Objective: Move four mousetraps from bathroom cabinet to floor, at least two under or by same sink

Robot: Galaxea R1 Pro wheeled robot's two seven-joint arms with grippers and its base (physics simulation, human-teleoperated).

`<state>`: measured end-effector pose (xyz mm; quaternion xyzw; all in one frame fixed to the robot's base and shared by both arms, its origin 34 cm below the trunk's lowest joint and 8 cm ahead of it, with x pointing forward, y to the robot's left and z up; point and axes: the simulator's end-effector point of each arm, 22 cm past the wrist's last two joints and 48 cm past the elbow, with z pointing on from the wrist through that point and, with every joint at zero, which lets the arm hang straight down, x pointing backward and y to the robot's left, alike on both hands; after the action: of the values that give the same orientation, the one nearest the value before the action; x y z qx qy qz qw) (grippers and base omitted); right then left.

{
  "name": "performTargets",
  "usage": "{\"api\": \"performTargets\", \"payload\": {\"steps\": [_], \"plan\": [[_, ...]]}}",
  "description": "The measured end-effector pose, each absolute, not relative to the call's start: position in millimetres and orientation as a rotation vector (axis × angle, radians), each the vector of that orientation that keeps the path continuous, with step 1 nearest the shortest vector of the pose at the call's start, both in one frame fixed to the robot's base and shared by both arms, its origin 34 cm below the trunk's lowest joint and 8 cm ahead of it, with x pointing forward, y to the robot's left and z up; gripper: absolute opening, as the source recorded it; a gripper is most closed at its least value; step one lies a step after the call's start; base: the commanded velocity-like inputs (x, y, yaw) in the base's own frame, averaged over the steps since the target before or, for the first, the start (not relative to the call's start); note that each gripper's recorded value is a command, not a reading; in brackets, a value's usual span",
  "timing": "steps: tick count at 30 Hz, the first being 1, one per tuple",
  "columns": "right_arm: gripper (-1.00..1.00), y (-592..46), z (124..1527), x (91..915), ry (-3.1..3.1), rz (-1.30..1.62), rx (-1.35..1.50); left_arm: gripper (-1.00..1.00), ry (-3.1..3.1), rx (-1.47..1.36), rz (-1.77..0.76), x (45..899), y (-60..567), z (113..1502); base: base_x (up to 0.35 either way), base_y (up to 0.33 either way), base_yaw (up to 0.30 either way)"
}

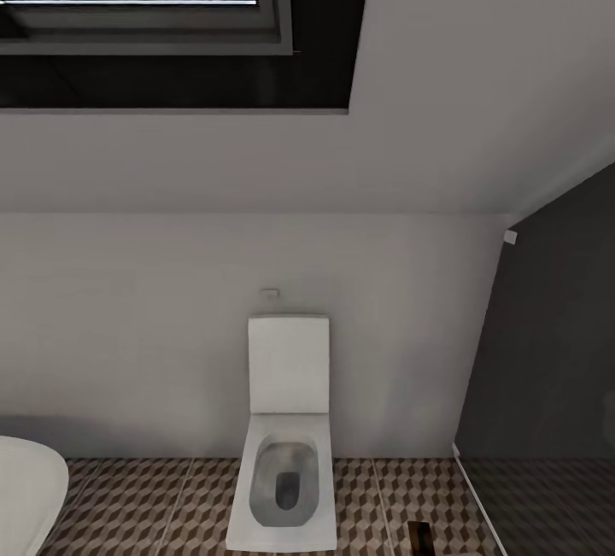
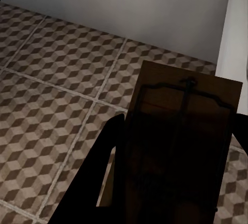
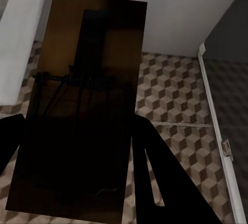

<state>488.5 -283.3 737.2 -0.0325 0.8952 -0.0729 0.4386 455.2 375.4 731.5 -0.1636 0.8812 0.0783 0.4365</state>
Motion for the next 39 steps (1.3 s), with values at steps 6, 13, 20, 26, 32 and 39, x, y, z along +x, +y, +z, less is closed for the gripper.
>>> {"api": "performTargets", "payload": {"steps": [6, 13, 20, 26, 32, 39], "plan": [[-1.0, -281.4, 735.5, 487.0, 2.233, -0.175, -0.08, -1.0, 2.193, -0.405, 0.194, 455.3, 374.8, 731.4, 0.0, 0.0, 0.0], [-1.0, -278.0, 735.1, 486.9, 2.234, -0.166, -0.083, -1.0, 2.193, -0.405, 0.194, 455.3, 374.7, 731.4, 0.0, 0.0, 0.0], [-1.0, -277.6, 735.2, 487.1, 2.234, -0.165, -0.083, -1.0, 2.193, -0.404, 0.193, 455.3, 374.6, 731.4, 0.0, 0.0, 0.0], [-1.0, -277.6, 735.2, 487.1, 2.234, -0.165, -0.082, -1.0, 2.193, -0.404, 0.194, 455.3, 374.7, 731.4, 0.0, 0.0, 0.0], [-1.0, -277.6, 735.1, 486.9, 2.234, -0.165, -0.082, -1.0, 2.193, -0.405, 0.194, 455.3, 374.7, 731.4, 0.0, 0.0, 0.0], [-1.0, -277.7, 735.2, 487.0, 2.234, -0.165, -0.082, -1.0, 2.193, -0.405, 0.194, 455.3, 374.7, 731.4, 0.0, 0.0, 0.0]]}}
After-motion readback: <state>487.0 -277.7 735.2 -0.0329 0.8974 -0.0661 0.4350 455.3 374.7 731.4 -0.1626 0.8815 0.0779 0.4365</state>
